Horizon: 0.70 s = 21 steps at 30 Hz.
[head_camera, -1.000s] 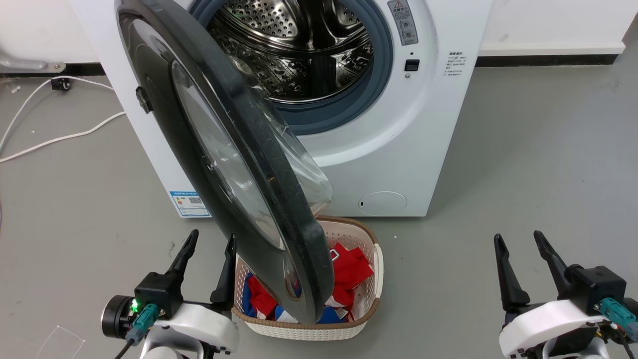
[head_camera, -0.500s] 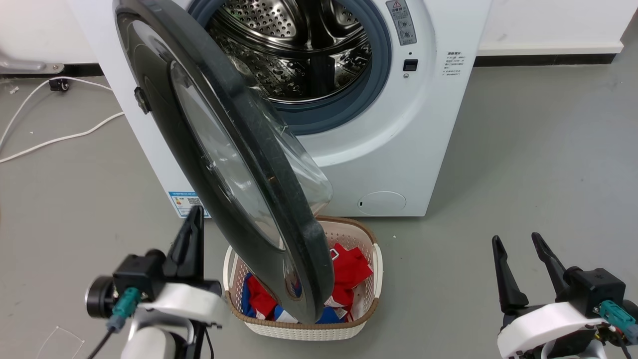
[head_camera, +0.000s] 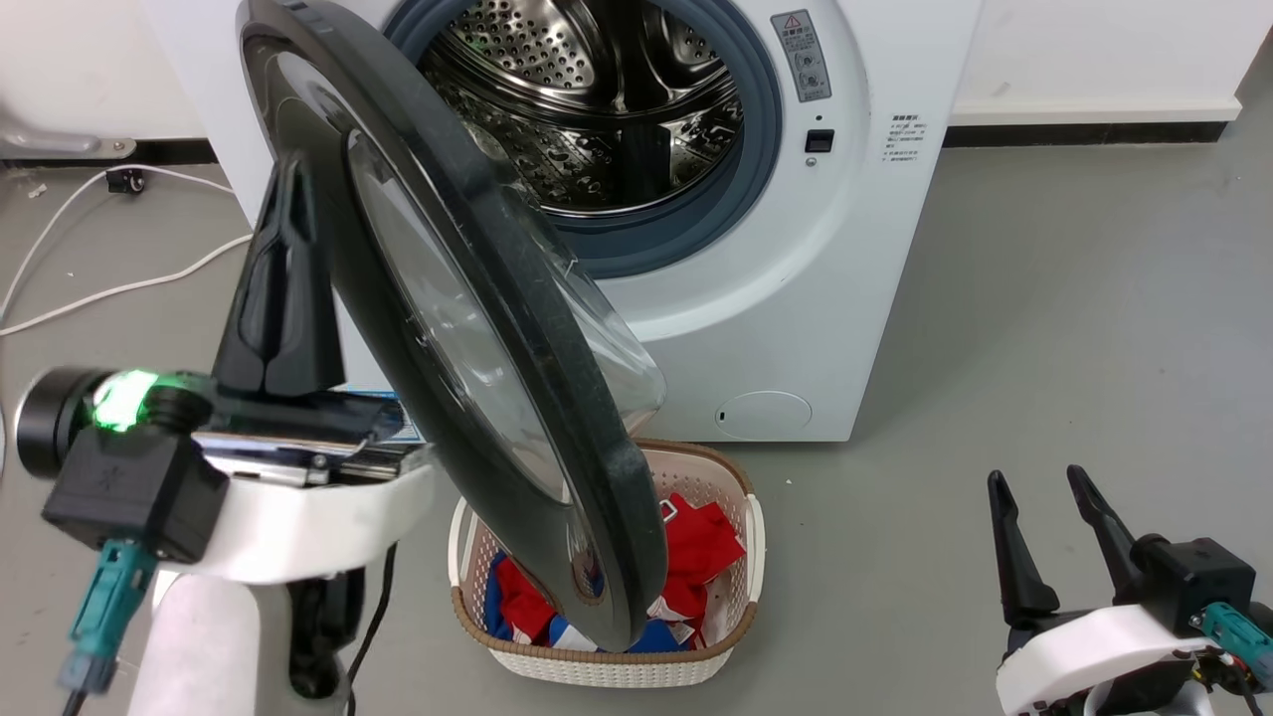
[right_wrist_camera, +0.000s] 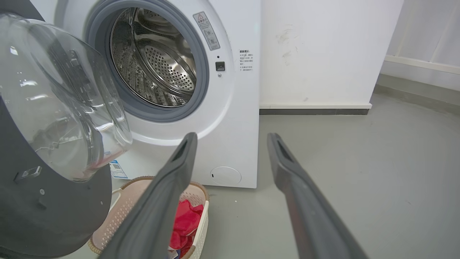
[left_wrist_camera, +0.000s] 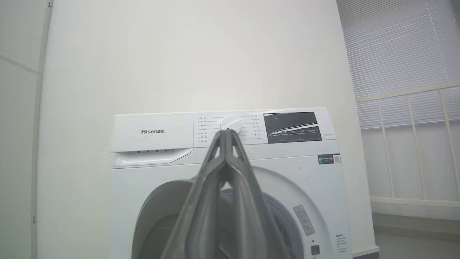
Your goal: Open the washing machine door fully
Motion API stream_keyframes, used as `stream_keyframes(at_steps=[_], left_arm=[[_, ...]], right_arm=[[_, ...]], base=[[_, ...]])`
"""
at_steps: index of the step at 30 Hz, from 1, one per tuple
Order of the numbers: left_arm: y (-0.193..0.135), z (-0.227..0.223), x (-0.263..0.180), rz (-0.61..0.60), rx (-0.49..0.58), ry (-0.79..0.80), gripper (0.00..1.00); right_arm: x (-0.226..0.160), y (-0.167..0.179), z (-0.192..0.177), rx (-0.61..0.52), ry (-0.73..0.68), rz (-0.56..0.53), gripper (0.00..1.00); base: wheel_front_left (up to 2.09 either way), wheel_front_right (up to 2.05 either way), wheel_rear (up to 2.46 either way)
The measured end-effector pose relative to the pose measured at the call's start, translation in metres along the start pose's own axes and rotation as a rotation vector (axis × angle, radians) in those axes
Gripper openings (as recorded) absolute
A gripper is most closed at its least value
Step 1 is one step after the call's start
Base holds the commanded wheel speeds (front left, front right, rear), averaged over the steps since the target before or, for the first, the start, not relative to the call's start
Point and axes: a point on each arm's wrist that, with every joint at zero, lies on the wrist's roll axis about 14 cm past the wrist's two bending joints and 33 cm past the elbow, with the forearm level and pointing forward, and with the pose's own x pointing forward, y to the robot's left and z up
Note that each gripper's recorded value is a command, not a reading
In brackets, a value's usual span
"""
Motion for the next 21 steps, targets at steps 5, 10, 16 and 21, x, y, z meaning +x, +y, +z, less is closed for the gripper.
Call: stream_keyframes(at_steps=[5, 10, 16, 21], left_arm=[[-0.041, 0.036, 0.009, -0.130, -0.044, -0.080, 0.00], [-0.094, 0.044, 0.001, -0.282, -0.168, -0.040, 0.00], [-0.145, 0.016, -0.031, -0.414, -0.308, 0.160, 0.00], [-0.186, -0.016, -0.076, -0.512, -0.444, 0.391, 0.00]], right_arm=[[-0.001, 0.000, 0.000, 0.002, 0.000, 0.001, 1.00], [-0.003, 0.000, -0.002, 0.006, 0.004, -0.001, 1.00], [-0.005, -0.001, -0.002, 0.007, 0.006, -0.004, 1.00], [-0.007, -0.003, -0.004, 0.008, 0.012, -0.012, 1.00]], base=[[0.00, 0.00, 0.00], [0.00, 0.00, 0.00], [0.00, 0.00, 0.00], [0.00, 0.00, 0.00]])
